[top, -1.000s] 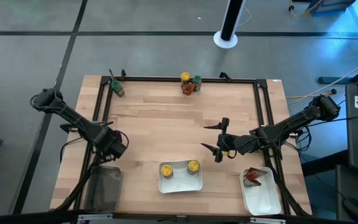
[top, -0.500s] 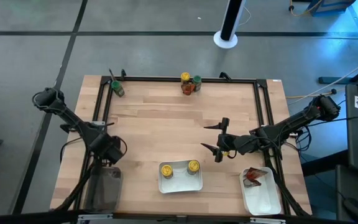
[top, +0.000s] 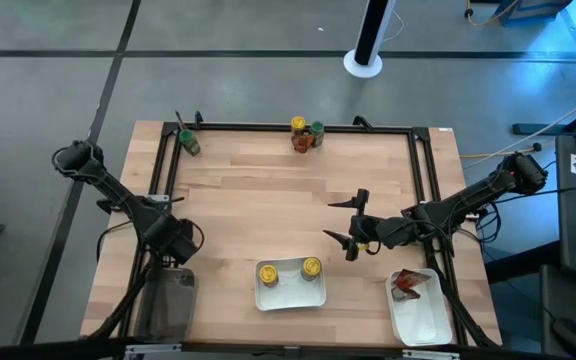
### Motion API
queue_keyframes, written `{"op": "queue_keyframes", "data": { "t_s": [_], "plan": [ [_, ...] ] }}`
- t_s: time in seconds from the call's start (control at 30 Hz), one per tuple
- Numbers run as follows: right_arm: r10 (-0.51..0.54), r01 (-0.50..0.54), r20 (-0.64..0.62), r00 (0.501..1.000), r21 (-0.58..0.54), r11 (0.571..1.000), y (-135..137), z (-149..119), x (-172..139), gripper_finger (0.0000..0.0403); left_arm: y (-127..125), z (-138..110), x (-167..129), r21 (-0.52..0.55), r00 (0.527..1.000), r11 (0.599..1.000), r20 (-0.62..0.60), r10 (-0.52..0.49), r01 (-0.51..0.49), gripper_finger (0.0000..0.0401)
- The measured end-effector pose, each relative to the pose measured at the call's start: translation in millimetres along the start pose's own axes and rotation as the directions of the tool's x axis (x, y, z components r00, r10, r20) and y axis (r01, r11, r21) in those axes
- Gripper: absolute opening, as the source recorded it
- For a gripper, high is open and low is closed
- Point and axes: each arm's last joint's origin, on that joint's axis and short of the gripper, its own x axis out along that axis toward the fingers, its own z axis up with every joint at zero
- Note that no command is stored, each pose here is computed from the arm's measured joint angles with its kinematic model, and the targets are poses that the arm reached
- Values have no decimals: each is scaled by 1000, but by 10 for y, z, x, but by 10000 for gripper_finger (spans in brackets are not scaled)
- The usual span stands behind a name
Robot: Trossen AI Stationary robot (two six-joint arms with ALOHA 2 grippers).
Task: Sort spices by type
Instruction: Put the bottom left green seasoning bottle into the black bin
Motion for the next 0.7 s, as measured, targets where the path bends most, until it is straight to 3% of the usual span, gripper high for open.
{"op": "queue_keyframes", "data": {
  "t_s": [0.4,0.7],
  "plan": [
    [0,0,0,1000,0,1000,0,0,0,331,6,-8,-25,-176,1000,984,-11,2,-4,192],
    [0,0,0,1000,0,1000,0,0,0,331,13,-36,-350,-241,999,970,24,-32,37,192]
  ]
}}
